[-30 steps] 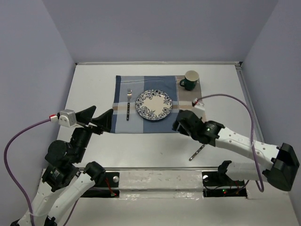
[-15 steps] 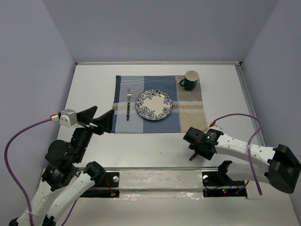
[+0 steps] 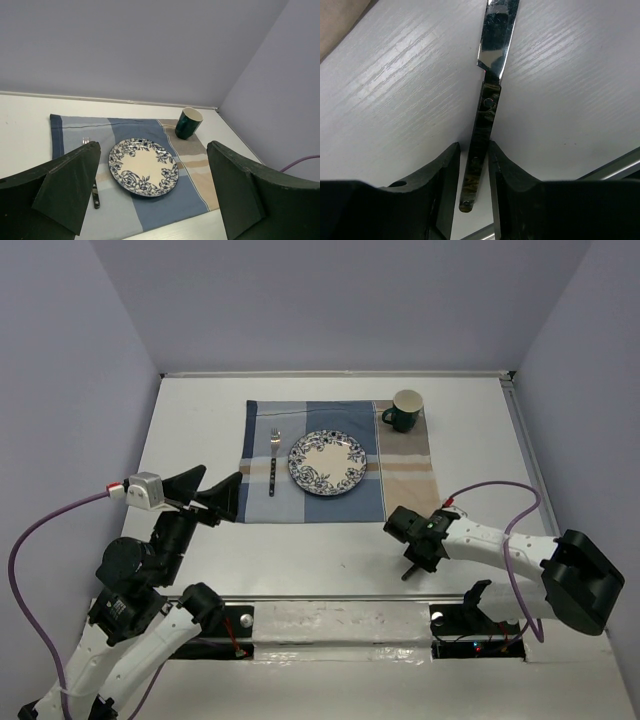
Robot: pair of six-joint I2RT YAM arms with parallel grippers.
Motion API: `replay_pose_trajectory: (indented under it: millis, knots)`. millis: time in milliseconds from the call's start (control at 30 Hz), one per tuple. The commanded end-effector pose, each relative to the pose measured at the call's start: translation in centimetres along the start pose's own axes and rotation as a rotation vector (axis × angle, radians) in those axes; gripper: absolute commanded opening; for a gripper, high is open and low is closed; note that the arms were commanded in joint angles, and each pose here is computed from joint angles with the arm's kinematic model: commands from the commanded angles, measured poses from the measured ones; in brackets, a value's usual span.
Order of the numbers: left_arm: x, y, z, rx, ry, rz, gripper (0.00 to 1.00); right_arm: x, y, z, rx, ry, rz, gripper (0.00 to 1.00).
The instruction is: Set the dinner table for one person
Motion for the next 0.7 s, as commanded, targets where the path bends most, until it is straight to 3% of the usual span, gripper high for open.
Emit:
replay_pose_trajectory:
  millis: [0, 133, 200, 300, 467, 567, 633, 667]
  knots:
    - [0.2, 0.2, 1.3, 0.004, -0.047, 0.020, 0.99, 0.3, 1.1, 0.7, 0.031, -0.036, 0.024, 0.33]
    - [0.3, 0.3, 1.2, 0.008, -0.044, 0.026, 0.99, 0.4, 0.8, 1.0, 0.049, -0.046, 0.018, 0.18]
    - [0.3, 0.5, 1.2, 0.010, -0.045, 0.034, 0.99, 0.3, 0.2, 1.0, 0.080, -0.045, 0.012, 0.00]
    - [0.4, 0.4, 1.0, 0.013, -0.040, 0.034, 0.99, -1.0, -0.4, 1.9, 0.107, -0.056, 0.026, 0.00]
    - [0.7, 0.3, 0.7, 0.020, -0.028, 0.031, 0.99, -6.6, 2.3, 7.7, 0.081, -0.240, 0.131, 0.00]
    - [0.9, 0.4, 0.5, 0.022, -0.023, 0.038, 0.99, -10.4, 6.3, 11.3, -0.084, -0.378, 0.235, 0.00]
    - [1.0, 0.7, 0.4, 0.029, -0.020, 0.052, 0.99, -11.8, 11.2, 12.1, -0.350, -0.449, 0.341, 0.00]
    - [1.1, 0.7, 0.2, 0.032, -0.015, 0.054, 0.99, -13.2, 13.5, 12.6, -0.396, -0.471, 0.399, 0.00]
Point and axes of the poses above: each gripper's point midway between its finger pads, its own x axis out along the fingers, its own y axis along the line the jaws close on, z = x × y, the point moved 2 cm from there along -x, back along the fingers, and after that the axes turned 8 degrees about x, right-handed, at the moved point
